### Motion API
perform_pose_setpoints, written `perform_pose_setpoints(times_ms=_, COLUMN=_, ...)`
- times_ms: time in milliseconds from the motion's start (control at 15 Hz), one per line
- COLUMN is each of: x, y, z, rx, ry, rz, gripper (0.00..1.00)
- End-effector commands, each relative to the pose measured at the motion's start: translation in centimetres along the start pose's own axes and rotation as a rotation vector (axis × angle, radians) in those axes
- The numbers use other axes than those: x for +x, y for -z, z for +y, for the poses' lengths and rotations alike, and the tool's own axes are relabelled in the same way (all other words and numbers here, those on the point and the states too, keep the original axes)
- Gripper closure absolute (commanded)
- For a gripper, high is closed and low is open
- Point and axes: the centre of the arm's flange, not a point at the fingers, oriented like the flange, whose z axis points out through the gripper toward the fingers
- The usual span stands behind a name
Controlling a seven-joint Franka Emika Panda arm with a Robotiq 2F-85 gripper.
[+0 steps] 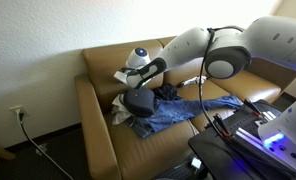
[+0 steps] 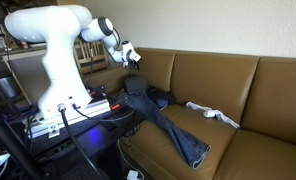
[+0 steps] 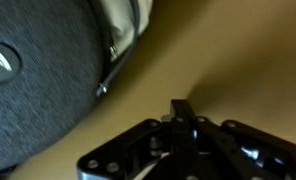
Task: Move the bag to the right
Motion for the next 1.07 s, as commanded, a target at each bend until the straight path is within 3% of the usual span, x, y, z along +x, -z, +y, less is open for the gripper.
perform_pose_setpoints(times_ms=0, x=5.1, y=6.0, z=0.8, rx=0.081, ry=-0.156, rz=0.009, gripper=1.00)
perform_pose_setpoints(times_ms=67, x=5.4, y=6.3, z=0.9, rx=0.080, ry=-0.173, rz=-0.067, gripper=0.74)
perform_pose_setpoints(times_ms=200, x=4.6, y=6.3, z=0.9, rx=0.058, ry=-0.192, rz=-0.201, gripper=0.68)
perform_pose_setpoints(times_ms=333, x=4.3, y=6.6, z=0.1, rx=0.057, ry=-0.199, rz=-0.297, gripper=0.53)
perform_pose_setpoints(times_ms=533, x=4.0, y=6.6, z=-0.4, rx=-0.020, ry=-0.187, rz=-0.349, gripper=0.30)
perform_pose_setpoints(times_ms=800, x=1.4, y=4.5, z=-0.2, rx=-0.139, ry=-0.129, rz=-0.326, gripper=0.03)
perform_pose_setpoints(times_ms=1000, x=-3.7, y=2.4, z=-0.5, rx=-0.152, ry=-0.050, rz=-0.291, gripper=0.00)
